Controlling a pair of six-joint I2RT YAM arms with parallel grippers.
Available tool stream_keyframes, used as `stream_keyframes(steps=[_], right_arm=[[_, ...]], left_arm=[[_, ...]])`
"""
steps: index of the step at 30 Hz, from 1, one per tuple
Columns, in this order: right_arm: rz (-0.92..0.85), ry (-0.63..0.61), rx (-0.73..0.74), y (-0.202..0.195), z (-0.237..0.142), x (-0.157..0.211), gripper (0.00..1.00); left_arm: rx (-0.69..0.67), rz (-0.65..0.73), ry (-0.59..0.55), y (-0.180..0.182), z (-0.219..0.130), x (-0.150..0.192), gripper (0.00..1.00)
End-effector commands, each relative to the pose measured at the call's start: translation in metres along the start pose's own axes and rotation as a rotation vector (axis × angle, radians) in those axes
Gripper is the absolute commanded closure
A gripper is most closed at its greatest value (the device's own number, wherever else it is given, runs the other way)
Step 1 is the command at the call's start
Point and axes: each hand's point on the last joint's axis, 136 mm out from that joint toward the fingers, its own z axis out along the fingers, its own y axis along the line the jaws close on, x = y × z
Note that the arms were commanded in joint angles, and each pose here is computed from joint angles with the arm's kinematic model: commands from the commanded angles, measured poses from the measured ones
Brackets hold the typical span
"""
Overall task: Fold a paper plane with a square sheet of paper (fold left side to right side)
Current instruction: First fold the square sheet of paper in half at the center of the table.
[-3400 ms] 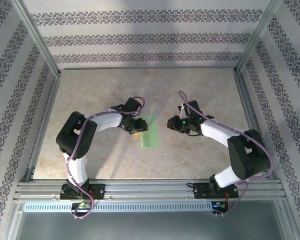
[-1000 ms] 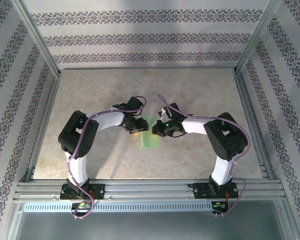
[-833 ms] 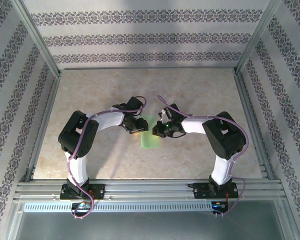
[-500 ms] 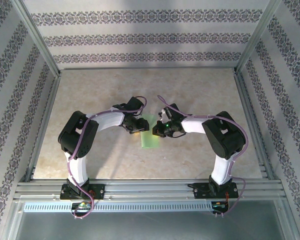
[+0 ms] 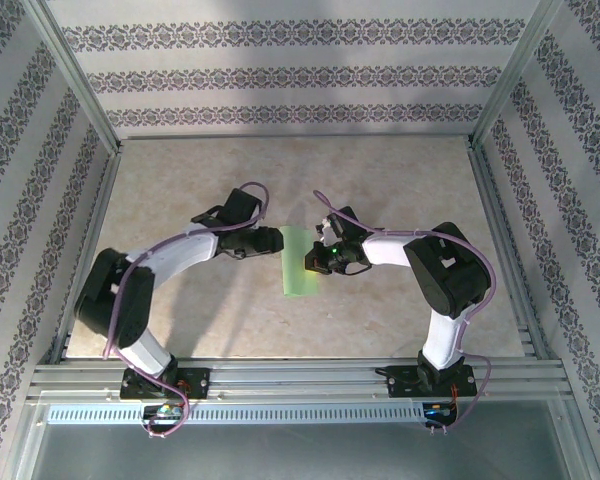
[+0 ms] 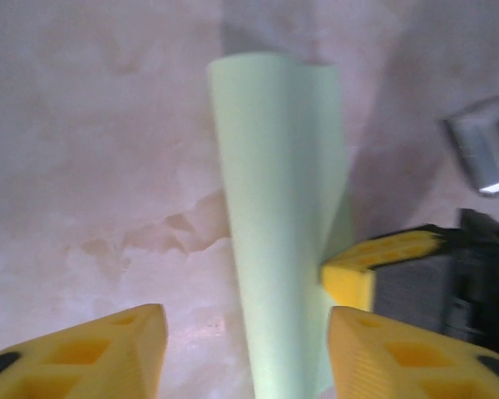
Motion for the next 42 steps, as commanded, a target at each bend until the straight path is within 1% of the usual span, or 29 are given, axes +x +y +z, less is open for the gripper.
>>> stream_keyframes(steps=[1, 4, 6, 8, 11, 16, 21, 30, 42], right_arm=[[0.057, 0.075, 0.148, -0.043, 0.012, 0.025, 1.00], [0.054, 0.077, 0.151, -0.043, 0.012, 0.025, 1.00], [0.054, 0.078, 0.154, -0.043, 0.012, 0.025, 1.00], [0.052, 0.078, 0.157, -0.044, 0.012, 0.025, 1.00], [0.049, 0.080, 0.167, -0.044, 0.011, 0.026, 1.00], [0.043, 0.079, 0.170, -0.044, 0.010, 0.025, 1.00], [0.043, 0.081, 0.174, -0.044, 0.010, 0.025, 1.00], [0.043, 0.085, 0.183, -0.047, 0.011, 0.027, 1.00], [0.033, 0.107, 0.212, -0.052, 0.009, 0.031, 1.00]], left_arm=[[0.167, 0.094, -0.031, -0.028, -0.007, -0.001, 0.54], [0.294, 0.086, -0.003, -0.046, -0.004, 0.006, 0.65], [0.373, 0.073, 0.004, -0.058, 0.000, 0.007, 0.68], [0.413, 0.064, 0.024, -0.065, 0.008, 0.010, 0.73], [0.409, 0.063, 0.063, -0.065, 0.023, 0.017, 0.76], [0.386, 0.057, 0.083, -0.057, 0.043, 0.022, 0.78], [0.310, 0.057, 0.092, -0.038, 0.056, 0.029, 0.81], [0.228, 0.048, 0.120, -0.012, 0.068, 0.042, 0.82], [0.188, 0.007, 0.120, 0.017, 0.073, 0.046, 0.83]])
